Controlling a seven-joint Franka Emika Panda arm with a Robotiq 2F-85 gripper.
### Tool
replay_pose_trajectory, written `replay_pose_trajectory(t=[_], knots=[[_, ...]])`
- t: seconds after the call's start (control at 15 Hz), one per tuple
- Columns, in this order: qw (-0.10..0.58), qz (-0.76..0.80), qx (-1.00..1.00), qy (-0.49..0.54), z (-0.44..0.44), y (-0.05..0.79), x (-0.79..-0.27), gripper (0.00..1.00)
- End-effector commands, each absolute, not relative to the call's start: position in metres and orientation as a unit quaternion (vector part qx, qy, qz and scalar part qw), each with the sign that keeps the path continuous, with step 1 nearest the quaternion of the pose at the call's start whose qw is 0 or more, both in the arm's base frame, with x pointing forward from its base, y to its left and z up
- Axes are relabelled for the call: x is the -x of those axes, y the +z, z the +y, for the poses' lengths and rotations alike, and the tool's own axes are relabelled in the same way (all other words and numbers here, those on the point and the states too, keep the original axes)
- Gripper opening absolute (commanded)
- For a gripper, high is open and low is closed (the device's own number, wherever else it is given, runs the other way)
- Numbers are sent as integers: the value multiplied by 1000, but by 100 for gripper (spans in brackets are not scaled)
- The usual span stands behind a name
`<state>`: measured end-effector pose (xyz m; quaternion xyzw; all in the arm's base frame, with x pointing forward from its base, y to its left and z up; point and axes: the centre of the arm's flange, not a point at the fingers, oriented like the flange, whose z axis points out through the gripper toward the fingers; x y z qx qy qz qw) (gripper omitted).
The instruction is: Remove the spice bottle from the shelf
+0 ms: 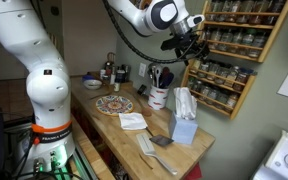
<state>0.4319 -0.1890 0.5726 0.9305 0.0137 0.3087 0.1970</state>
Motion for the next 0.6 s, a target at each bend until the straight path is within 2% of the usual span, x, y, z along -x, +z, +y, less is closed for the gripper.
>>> replay_pose_trajectory(t=[0.0,0.2,0.27,0.53], knots=[[198,27,-919,340,-191,578,-440,100],[110,17,-925,365,-187,571,-443,100],[150,10,-924,350,-182,578,-441,100],[111,23,-920,376,-181,575,-452,100]])
